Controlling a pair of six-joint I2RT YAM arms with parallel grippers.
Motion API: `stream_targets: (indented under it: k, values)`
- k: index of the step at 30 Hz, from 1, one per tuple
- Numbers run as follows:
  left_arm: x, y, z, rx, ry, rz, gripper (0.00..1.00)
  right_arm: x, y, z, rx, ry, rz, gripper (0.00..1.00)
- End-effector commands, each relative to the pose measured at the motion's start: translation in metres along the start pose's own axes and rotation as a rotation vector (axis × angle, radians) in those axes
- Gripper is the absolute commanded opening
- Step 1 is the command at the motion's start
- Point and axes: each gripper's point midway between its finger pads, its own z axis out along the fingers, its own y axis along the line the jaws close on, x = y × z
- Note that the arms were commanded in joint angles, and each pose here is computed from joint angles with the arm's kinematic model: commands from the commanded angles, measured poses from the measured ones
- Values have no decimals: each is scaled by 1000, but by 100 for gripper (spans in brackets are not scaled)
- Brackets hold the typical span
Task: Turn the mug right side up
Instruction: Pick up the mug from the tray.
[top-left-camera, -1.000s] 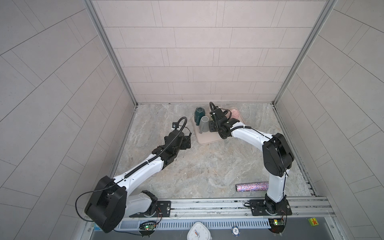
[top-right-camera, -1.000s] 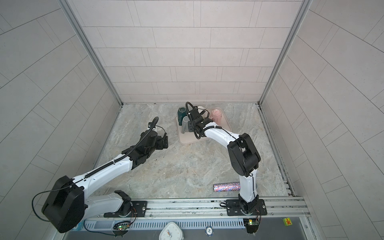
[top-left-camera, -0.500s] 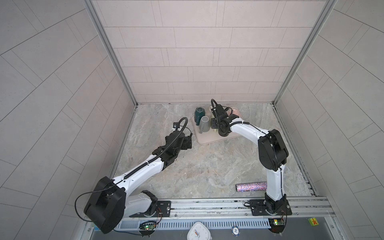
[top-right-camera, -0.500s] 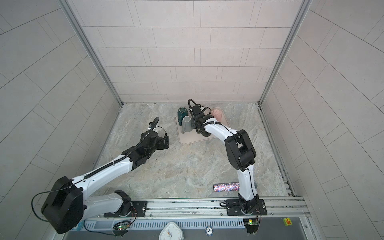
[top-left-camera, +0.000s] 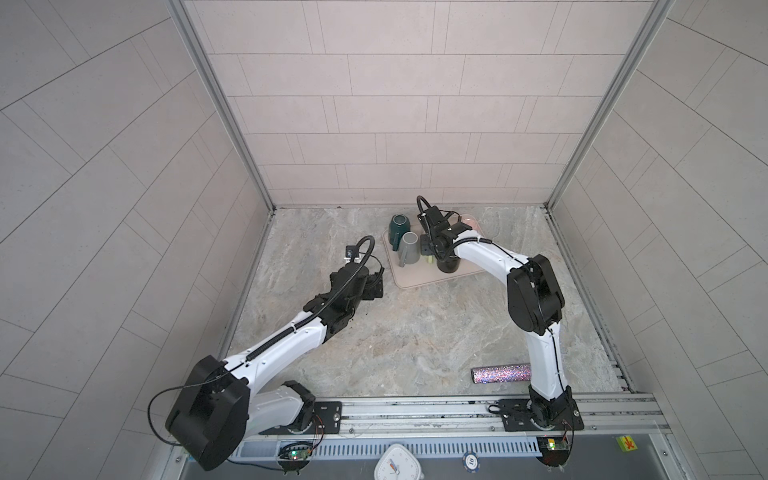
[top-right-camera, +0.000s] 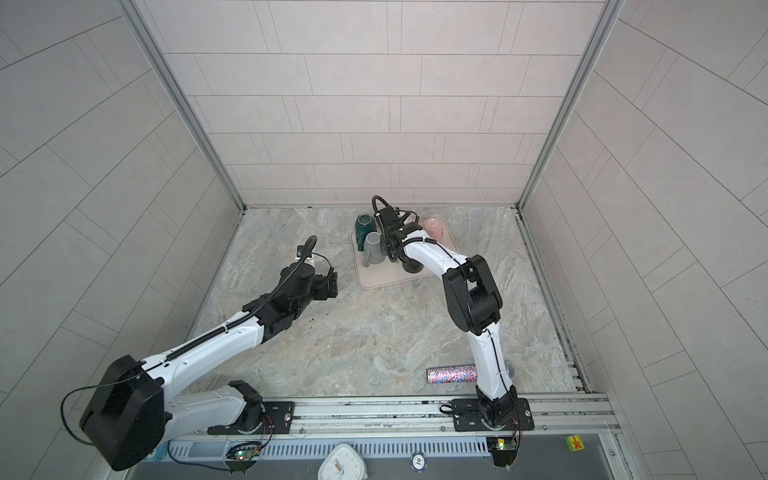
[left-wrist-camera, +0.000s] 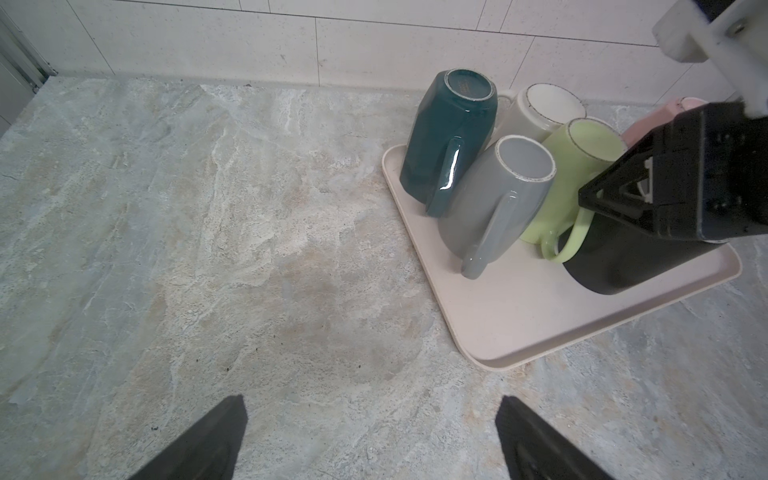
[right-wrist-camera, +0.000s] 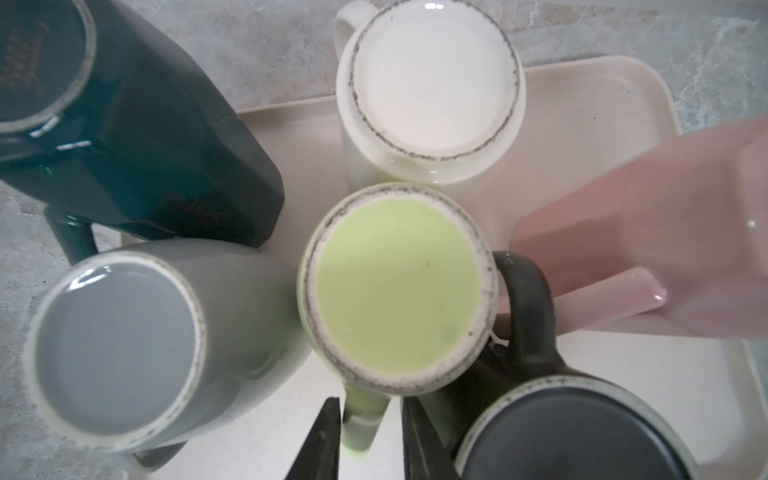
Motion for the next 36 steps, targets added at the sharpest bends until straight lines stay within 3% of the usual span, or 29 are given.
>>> stream_targets:
  k: [1,10,14,24,32,36]
  values:
    - [-1,2,-3,-6,-21,-3,100,7,-13,10,69,32,-10,27]
    - [2,2,1,-7,-26,-3,100,6,-13,19,87,40,-13,25]
    - [1,2,1,-8,-27,-2,100,4,-14,19,94,34,-13,19]
    - [1,3,1,-12,-30,-1,100,5,-24,16,109,68,-22,14]
    - [1,2,0,-9,-29,-3,100,10,-30,21,111,97,-25,20]
    - [1,2,0,-10,-30,-3,100,12,-29,25,111,107,-29,16]
